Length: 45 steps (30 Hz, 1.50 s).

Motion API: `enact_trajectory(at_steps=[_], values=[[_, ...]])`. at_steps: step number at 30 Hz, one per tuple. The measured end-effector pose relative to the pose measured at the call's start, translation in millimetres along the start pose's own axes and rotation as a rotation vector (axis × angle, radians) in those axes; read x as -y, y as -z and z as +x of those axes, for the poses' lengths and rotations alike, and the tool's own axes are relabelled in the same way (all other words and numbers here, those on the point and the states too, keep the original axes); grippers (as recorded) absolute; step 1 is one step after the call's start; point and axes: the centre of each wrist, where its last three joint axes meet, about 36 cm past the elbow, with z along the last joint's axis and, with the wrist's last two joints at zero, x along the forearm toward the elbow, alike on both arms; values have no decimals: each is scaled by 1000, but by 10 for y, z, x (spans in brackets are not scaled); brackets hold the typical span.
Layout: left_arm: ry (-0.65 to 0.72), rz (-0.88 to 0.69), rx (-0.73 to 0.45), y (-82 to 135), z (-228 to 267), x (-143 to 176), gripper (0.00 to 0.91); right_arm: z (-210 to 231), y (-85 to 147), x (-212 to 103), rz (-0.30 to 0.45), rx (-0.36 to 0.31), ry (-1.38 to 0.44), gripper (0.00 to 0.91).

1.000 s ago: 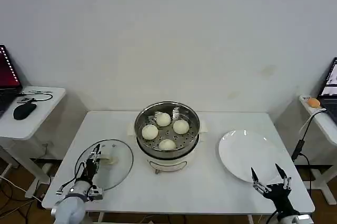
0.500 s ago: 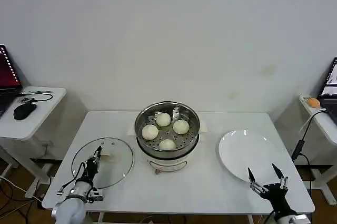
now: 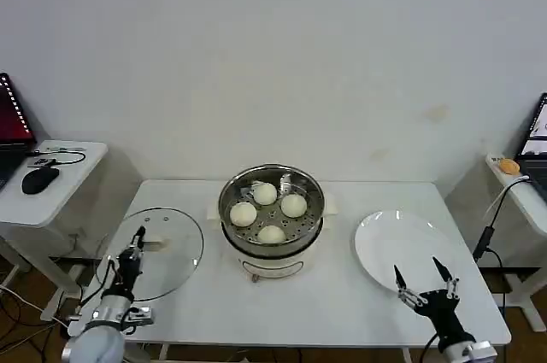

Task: Take steamed baozi put them in steamer then cover it.

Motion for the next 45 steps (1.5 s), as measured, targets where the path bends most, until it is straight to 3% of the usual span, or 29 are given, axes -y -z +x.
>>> enact_trajectory(at_steps=[10, 21, 35, 45], values=[[37, 41, -24, -61, 85, -657, 0, -8, 33, -93, 4, 2, 29, 907], [91, 76, 55, 287, -40, -1197, 0, -6, 33, -138, 6, -3, 40, 907], [87, 182, 170, 1250, -409, -1504, 0, 4, -26, -211, -18, -24, 24, 907], [46, 169, 160, 2042, -722, -1636, 0, 3, -61, -255, -23, -34, 28, 907]])
